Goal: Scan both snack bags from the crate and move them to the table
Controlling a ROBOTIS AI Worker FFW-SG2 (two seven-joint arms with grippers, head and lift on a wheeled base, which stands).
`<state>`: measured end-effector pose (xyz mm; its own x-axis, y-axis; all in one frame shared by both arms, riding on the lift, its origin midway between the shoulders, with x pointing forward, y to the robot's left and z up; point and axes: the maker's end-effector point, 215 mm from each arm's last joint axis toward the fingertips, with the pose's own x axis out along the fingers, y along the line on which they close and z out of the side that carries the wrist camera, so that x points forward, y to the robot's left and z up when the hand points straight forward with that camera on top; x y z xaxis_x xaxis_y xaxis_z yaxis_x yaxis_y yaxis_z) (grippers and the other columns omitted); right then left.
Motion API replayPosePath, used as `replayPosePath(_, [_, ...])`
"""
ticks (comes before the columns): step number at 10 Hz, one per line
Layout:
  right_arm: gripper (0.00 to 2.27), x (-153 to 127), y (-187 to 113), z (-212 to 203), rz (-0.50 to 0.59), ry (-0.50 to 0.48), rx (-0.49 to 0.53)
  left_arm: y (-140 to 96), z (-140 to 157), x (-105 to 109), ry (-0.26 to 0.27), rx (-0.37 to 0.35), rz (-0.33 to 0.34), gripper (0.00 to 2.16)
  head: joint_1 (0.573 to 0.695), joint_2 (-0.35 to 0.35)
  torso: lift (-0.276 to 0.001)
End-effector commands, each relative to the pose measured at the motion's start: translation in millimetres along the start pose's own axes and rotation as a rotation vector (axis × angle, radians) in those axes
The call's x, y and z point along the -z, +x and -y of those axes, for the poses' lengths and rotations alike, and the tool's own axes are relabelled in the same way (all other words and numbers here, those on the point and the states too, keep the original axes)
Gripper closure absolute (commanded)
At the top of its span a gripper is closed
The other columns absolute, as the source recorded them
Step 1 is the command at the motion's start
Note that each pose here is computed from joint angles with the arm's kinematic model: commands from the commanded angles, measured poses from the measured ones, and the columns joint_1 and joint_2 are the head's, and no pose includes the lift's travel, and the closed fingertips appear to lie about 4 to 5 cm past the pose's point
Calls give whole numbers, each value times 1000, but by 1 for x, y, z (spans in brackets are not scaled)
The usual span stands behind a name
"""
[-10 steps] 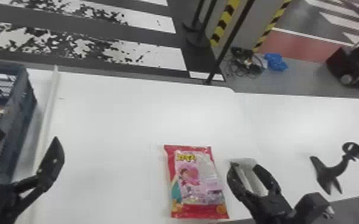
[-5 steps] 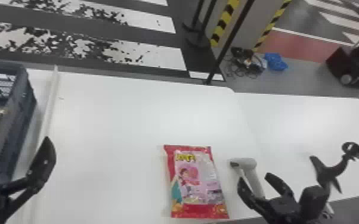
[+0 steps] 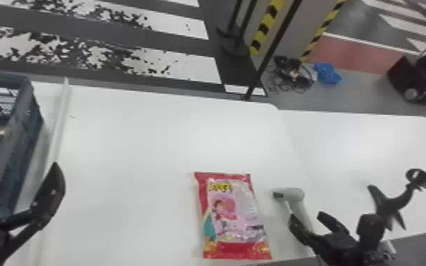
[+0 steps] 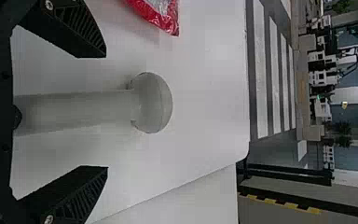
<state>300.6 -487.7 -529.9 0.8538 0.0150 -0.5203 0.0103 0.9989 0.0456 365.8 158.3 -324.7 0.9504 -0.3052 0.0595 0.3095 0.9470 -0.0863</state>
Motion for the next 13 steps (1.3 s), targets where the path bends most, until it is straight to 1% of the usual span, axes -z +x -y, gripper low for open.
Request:
replayPosePath(1, [124, 5, 3, 9, -12, -1, 10, 2, 4, 8, -4, 8, -25, 76, 695, -350, -87])
replayPosePath(2, [232, 12, 5, 13, -29, -4, 11, 6, 9, 13, -11, 20, -42, 76, 695, -350, -87])
replayPosePath(3, [431, 16, 12, 15, -43, -9, 8, 6, 12, 15, -9, 24, -48, 76, 695, -350, -87])
replayPosePath(4, [1420, 19, 19, 14, -63, -29, -2, 6, 14, 18, -6, 27, -57, 76, 695, -350, -87])
replayPosePath(5, [2115, 24, 21, 11, -73, -43, -8, 6, 14, 25, -10, 25, -81, 76, 695, -350, -87])
replayPosePath(6, [2243, 18, 19, 9, -45, -54, -16, 6, 17, 28, -12, 28, -88, 76, 695, -350, -87])
replayPosePath(7, [2243, 11, 16, 11, -6, -70, 1, 5, 18, 31, -14, 28, -92, 76, 695, -350, -87])
replayPosePath(8, [2243, 9, 11, 15, 10, -80, 30, 6, 17, 33, -14, 27, -94, 76, 695, -350, -87])
replayPosePath(9, [2240, 8, 5, 17, 25, -64, 52, 5, 15, 34, -12, 21, -95, 76, 695, -350, -87])
replayPosePath(11, [2243, -7, -33, 12, 67, 35, 70, 6, 14, 32, -9, 21, -93, 76, 695, -350, -87])
replayPosePath(12, [2243, -19, -53, -3, 91, 66, 58, 7, 12, 34, -10, 17, -94, 76, 695, -350, -87])
replayPosePath(13, [2243, -30, -69, -28, 105, 54, 36, 9, 12, 36, -14, 18, -95, 76, 695, -350, -87])
